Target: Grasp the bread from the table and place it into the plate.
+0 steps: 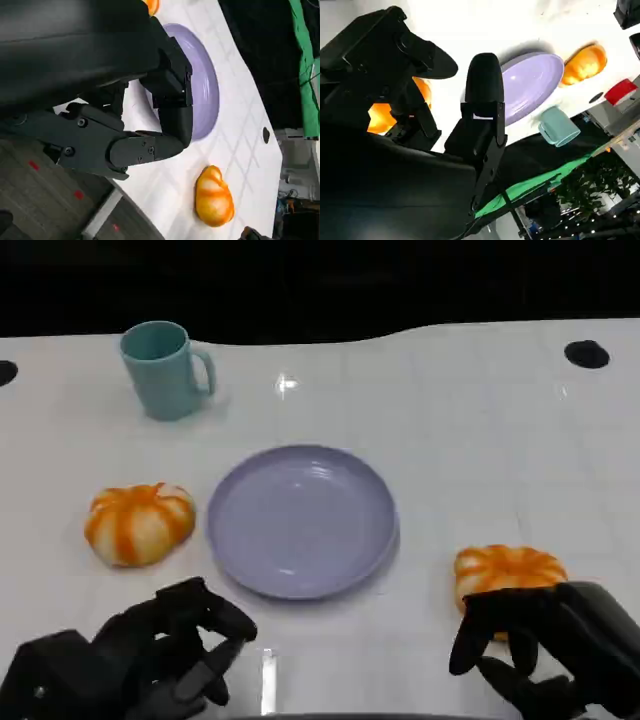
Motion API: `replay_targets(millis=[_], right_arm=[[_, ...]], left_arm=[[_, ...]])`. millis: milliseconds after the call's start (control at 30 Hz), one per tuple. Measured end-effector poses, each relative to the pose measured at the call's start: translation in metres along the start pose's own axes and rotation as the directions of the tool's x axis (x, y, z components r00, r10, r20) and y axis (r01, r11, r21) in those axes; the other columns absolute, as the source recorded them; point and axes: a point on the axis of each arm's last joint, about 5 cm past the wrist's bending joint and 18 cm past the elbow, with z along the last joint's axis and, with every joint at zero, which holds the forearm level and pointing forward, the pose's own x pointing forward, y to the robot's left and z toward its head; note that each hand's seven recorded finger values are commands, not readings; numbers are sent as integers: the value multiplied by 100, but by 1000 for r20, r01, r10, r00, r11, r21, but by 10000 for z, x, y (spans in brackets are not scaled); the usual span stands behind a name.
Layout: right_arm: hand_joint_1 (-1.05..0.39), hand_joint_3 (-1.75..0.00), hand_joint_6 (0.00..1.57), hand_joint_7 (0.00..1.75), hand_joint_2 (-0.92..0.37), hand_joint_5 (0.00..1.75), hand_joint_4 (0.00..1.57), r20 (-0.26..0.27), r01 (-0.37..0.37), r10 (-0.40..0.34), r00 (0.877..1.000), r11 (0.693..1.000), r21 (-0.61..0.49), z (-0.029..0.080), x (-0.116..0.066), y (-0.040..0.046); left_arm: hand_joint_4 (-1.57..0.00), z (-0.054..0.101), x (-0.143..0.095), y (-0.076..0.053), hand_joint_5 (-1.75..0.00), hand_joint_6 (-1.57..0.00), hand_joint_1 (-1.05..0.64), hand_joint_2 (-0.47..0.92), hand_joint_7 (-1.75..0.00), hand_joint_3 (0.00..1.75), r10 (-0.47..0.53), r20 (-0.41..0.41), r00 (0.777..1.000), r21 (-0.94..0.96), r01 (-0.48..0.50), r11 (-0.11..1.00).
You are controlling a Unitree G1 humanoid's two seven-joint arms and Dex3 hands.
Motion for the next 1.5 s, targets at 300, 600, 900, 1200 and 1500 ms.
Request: replay_targets(millis=[300,600,900,1200,1500], right_arm=[[-1,-115,101,100,-29,162,97,-1,-6,6,1000,1000,-1,1,1,4],[-1,-114,100,99,-30,162,96,-1,-8,8,1000,1000,-4,2,2,6],[-3,-116,100,98,-30,163,96,1,-12,12,1000,1000,-5,3,6,4],[-6,-90,92,75,-38,138,82,-1,11,-11,1000,1000,13,7,10,4],[-23,-40,73,33,-59,88,54,-25,56,-59,998,995,-85,103,37,-79]], left_arm=[[-61,0,3,1,-175,-59,-39,92,-131,47,0,1,1000,0,0,1000],[-61,-6,3,1,-175,-59,-38,92,-131,47,0,-1,1000,-1,0,1000],[-62,-17,8,4,-175,-59,-40,92,-131,47,0,-1,1000,-2,0,1000],[-61,-21,13,6,-175,-59,-40,92,-131,47,0,2,1000,-1,0,1000],[-61,-21,13,6,-175,-60,-40,92,-130,47,0,2,1000,0,0,1000]])
